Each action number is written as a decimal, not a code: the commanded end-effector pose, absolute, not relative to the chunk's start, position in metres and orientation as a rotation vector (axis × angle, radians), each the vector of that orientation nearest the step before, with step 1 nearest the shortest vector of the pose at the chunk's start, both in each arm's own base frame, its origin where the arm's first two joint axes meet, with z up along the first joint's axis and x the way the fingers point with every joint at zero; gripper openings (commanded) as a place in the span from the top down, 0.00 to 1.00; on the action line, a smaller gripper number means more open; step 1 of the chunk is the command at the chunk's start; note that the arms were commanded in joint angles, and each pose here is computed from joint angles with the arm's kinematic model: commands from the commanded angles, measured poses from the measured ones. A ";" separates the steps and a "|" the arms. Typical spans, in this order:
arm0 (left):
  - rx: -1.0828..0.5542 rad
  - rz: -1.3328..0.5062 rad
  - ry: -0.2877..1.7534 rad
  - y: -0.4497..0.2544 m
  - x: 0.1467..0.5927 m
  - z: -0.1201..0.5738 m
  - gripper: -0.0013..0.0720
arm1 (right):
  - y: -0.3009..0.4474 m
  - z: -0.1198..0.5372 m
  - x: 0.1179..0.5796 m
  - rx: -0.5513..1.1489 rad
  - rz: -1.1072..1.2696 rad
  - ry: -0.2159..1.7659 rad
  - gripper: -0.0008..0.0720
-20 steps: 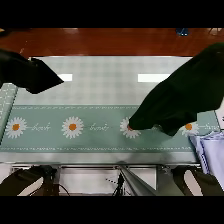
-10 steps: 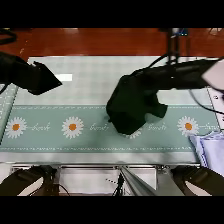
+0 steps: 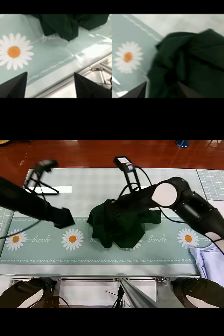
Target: Fold the shirts.
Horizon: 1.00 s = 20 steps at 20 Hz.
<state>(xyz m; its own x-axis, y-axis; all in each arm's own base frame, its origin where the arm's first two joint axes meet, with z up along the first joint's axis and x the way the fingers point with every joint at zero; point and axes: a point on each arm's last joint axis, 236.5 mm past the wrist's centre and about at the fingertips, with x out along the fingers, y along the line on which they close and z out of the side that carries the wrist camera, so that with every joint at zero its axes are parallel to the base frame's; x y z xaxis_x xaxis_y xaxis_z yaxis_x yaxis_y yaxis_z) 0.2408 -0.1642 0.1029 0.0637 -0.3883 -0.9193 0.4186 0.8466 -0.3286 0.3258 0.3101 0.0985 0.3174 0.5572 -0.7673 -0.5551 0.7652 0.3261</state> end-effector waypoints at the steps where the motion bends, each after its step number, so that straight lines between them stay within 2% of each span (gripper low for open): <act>1: -0.085 -0.714 1.432 -0.191 0.224 0.050 0.02 | 0.210 0.088 0.343 -0.262 0.509 1.065 0.30; 3: -0.144 -0.741 1.441 -0.200 0.217 0.025 0.02 | 0.129 0.096 0.355 -0.350 0.317 1.098 0.30; 4: -0.163 -0.735 1.446 -0.201 0.214 0.014 0.02 | 0.098 0.101 0.358 -0.340 0.254 1.107 0.30; 8: -0.203 -0.671 1.436 -0.197 0.216 -0.025 0.02 | 0.015 0.105 0.363 -0.097 0.121 1.141 0.28; 9: -0.223 -0.660 1.426 -0.199 0.220 -0.031 0.02 | 0.003 0.105 0.362 -0.029 0.112 1.142 0.22; 14: -0.334 -0.613 1.408 -0.213 0.247 -0.057 0.02 | -0.043 0.115 0.365 0.206 0.074 1.078 0.22; 18: -0.449 -0.708 1.406 -0.243 0.257 -0.063 0.02 | -0.056 0.120 0.369 0.234 0.053 1.040 0.22; 20: -0.485 -0.691 1.410 -0.248 0.267 -0.069 0.02 | -0.055 0.119 0.370 0.236 0.056 1.041 0.22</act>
